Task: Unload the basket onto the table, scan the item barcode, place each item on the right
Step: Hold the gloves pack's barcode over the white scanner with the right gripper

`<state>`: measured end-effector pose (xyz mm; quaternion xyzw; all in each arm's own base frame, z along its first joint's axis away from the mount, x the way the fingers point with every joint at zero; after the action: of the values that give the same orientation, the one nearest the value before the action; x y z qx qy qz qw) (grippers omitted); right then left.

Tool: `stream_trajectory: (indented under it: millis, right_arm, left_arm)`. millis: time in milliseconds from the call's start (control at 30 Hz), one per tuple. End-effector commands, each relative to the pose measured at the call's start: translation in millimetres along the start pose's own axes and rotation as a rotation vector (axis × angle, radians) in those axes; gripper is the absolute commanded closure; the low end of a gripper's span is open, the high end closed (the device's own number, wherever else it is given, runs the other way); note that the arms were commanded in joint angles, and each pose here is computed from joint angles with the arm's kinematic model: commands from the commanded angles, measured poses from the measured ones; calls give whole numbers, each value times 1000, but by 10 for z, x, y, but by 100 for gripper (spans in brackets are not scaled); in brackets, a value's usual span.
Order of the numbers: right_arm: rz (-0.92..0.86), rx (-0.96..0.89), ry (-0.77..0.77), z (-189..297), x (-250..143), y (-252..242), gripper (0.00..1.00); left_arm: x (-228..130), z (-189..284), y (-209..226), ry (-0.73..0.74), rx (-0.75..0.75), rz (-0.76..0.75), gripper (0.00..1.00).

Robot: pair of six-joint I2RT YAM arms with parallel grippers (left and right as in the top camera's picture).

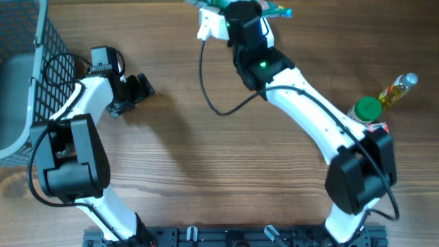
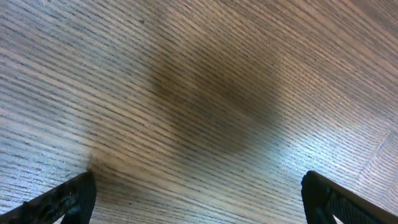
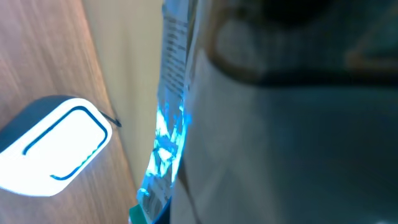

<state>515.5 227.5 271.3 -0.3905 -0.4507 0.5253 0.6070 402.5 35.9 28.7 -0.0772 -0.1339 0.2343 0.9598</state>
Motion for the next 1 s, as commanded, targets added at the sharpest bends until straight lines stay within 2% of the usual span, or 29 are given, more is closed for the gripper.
stream_trajectory:
  millis: [0, 133, 367, 467, 567, 800, 967]
  right_arm:
    - [-73, -44, 38, -270, -130, 42, 96]
    - [-202, -70, 26, -434, -126, 137, 96]
    - [-204, 11, 47, -706, -154, 663, 96]
    - [-285, 29, 57, -779, -164, 825, 96]
    - [-418, 37, 45, -785, -141, 849, 96]
    - [-576, 87, 9, -722, 38, 961, 96]
    - [-647, 234, -27, -675, 142, 1213, 96]
  left_arm:
    - [-91, -119, 155, 40, 39, 26, 0]
    - [-91, -119, 155, 40, 39, 26, 0]
    - [-91, -119, 155, 40, 39, 26, 0]
    - [-90, -119, 154, 40, 39, 26, 0]
    - [-91, -119, 155, 40, 39, 26, 0]
    - [-90, -119, 154, 40, 39, 26, 0]
    - [-91, -119, 155, 40, 39, 26, 0]
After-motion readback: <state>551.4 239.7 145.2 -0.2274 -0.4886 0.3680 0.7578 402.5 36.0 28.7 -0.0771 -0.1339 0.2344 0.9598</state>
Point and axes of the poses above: each gripper's point midway between its finger pads, its own z axis back along the fingers, its own y axis along the line the jaws close on, x = y × z, the point moved 2 cm from there along z, back along the fingers, and after that the axes turned 3 degrees about -z, right-handed, at the moved point
